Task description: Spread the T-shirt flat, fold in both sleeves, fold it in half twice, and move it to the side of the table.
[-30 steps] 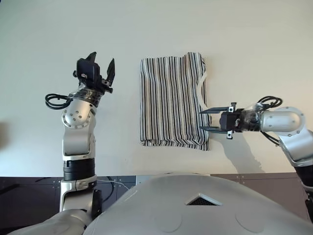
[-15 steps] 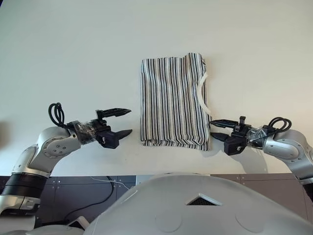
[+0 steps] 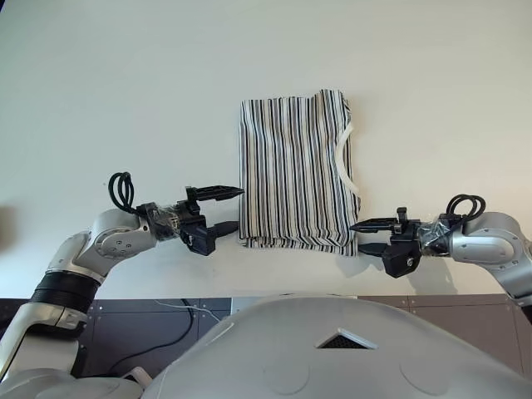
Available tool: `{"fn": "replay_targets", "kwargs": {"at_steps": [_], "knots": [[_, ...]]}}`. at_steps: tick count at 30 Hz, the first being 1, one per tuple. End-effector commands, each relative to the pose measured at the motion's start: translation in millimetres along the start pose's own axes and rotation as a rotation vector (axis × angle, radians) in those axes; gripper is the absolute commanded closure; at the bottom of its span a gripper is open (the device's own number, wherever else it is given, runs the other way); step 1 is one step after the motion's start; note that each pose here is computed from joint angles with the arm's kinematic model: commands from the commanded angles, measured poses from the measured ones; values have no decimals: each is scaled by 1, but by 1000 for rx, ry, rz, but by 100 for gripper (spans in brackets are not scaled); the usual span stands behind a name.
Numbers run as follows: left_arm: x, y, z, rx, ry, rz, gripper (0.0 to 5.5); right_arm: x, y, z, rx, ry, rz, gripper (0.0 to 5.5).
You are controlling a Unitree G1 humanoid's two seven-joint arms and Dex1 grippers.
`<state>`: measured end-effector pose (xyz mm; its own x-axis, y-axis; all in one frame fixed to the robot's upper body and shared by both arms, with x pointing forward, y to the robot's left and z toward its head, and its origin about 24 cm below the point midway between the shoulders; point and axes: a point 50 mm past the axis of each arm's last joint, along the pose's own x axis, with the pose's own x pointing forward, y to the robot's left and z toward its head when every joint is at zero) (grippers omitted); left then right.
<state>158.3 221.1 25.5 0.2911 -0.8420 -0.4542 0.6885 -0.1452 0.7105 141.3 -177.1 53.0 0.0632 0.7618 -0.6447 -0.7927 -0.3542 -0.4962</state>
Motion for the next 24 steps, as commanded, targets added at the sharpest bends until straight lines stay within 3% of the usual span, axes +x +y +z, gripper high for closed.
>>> {"fn": "replay_targets", "kwargs": {"at_steps": [1, 11, 15, 24], "knots": [[1, -63, -3, -87, 64, -367, 213, 2, -13, 7, -12, -3, -47, 328], [0, -72, 4, -99, 4, -422, 381, 11, -13, 8, 3, -9, -54, 328], [1, -75, 5, -101, -2, -434, 446, 11, -8, 3, 5, -7, -45, 407], [0, -75, 6, -97, -13, -438, 518, 15, 3, -13, 23, 31, -57, 540]]}}
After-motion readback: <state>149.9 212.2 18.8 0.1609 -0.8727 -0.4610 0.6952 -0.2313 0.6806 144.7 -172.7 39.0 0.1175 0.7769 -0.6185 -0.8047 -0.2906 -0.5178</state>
